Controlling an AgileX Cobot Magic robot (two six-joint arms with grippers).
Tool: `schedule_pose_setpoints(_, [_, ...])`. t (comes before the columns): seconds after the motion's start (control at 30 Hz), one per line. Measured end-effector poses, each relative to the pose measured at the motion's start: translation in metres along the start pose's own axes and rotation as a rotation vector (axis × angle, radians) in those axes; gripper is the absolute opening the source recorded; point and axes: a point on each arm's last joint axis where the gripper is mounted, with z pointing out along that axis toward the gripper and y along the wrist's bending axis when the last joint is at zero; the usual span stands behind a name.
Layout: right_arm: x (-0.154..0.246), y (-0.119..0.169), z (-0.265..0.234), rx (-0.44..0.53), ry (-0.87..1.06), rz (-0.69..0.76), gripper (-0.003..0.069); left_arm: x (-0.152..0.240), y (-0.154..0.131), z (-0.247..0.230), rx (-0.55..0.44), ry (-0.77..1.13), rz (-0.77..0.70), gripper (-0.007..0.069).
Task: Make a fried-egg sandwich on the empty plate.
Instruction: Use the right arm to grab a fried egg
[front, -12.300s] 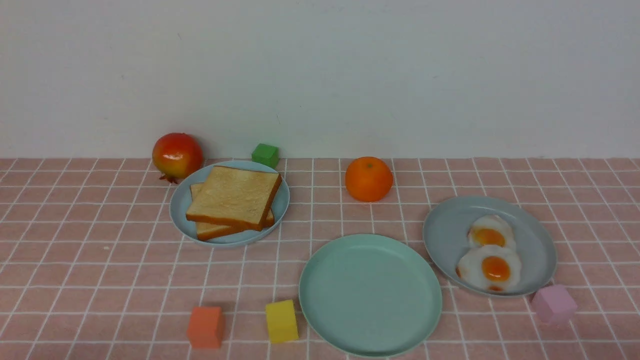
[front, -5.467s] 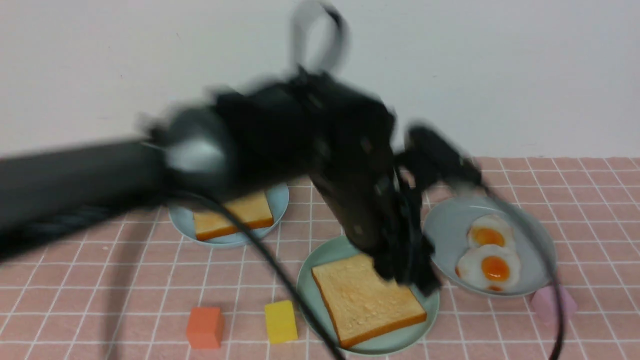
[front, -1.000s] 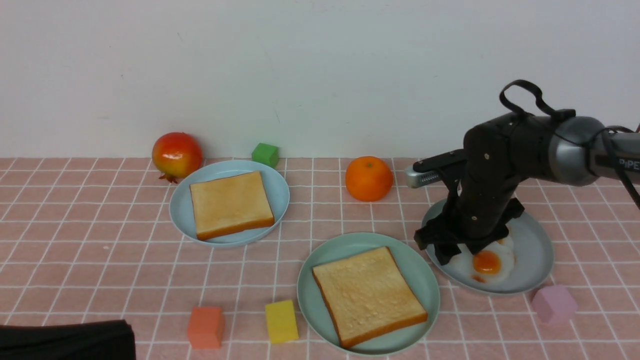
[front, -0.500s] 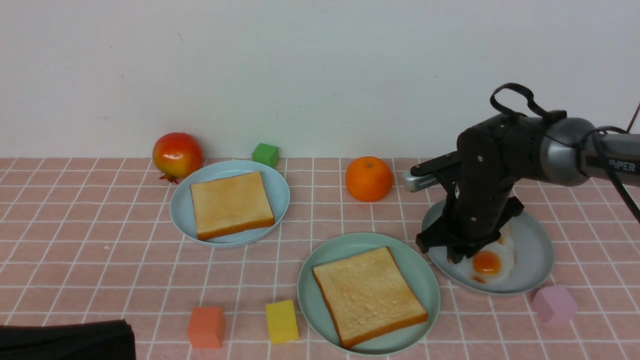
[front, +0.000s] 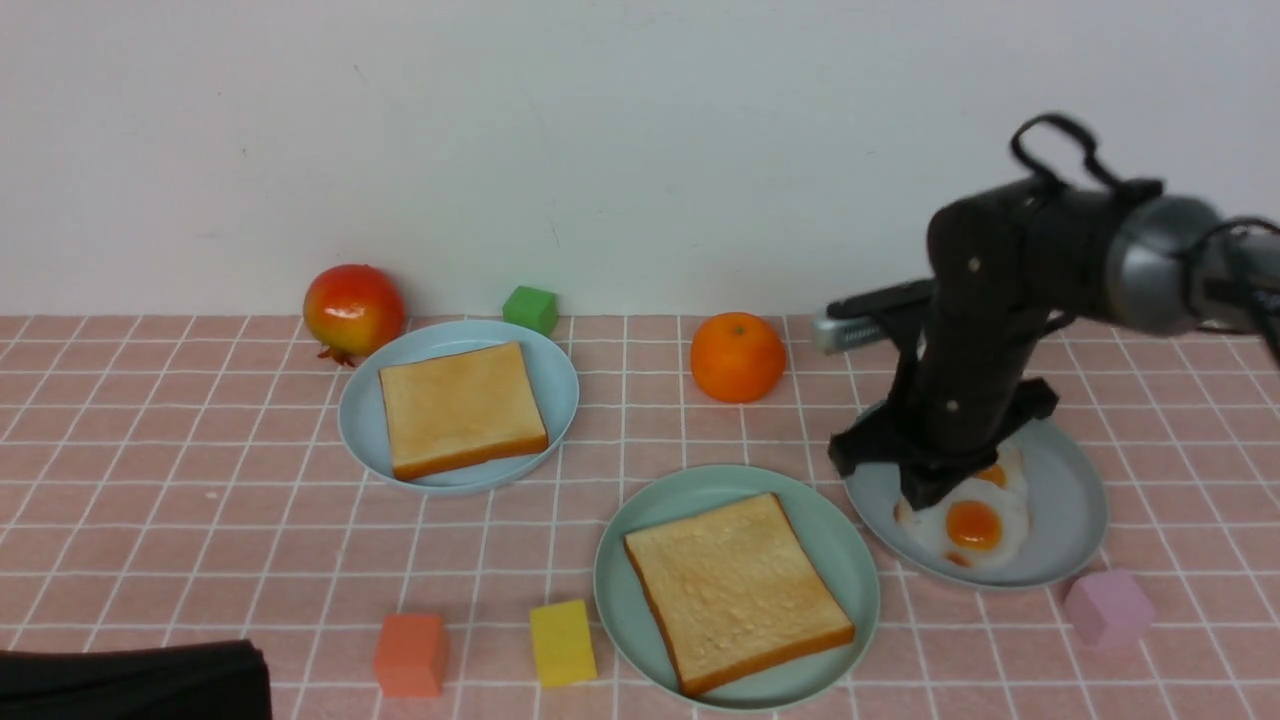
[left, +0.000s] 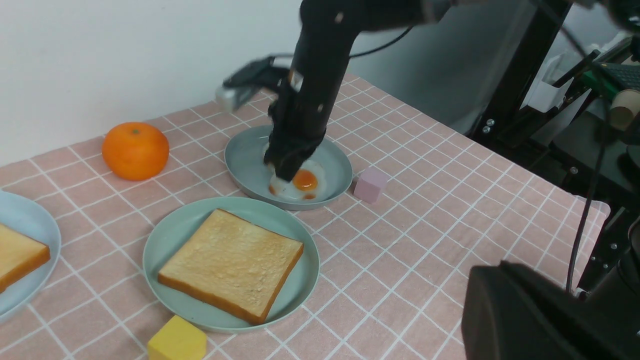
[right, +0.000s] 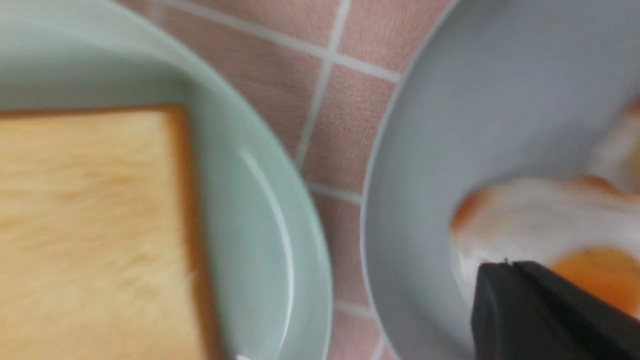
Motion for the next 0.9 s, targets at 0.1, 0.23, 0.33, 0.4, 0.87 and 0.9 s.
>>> schedule_pose_setpoints(0.1, [0.007, -0.014, -0.025, -0.003, 0.005, 0.044, 0.0246, 0.000, 0.000, 0.000, 0.000, 0.000, 0.000, 0.0012])
schedule_pose_setpoints(0.23, [0.025, -0.051, -0.026, -0.060, 0.050, 0.204, 0.0362, 0.000, 0.000, 0.000, 0.000, 0.004, 0.000, 0.0012])
schedule_pose_setpoints(0.33, [0.042, -0.088, -0.010, -0.188, 0.056, 0.421, 0.0400, 0.001, 0.000, 0.000, 0.000, 0.014, 0.000, 0.0012])
schedule_pose_setpoints(0.4, [0.044, -0.099, -0.006, -0.236, 0.033, 0.499, 0.0404, 0.001, 0.000, 0.000, 0.000, 0.016, 0.000, 0.0012])
schedule_pose_setpoints(0.87, [0.046, -0.123, 0.033, -0.327, 0.031, 0.690, 0.0410, 0.002, 0.000, 0.000, 0.000, 0.019, 0.000, 0.0012])
schedule_pose_setpoints(0.9, [0.046, -0.123, 0.034, -0.327, 0.029, 0.692, 0.0410, 0.002, 0.000, 0.000, 0.000, 0.019, 0.000, 0.0012])
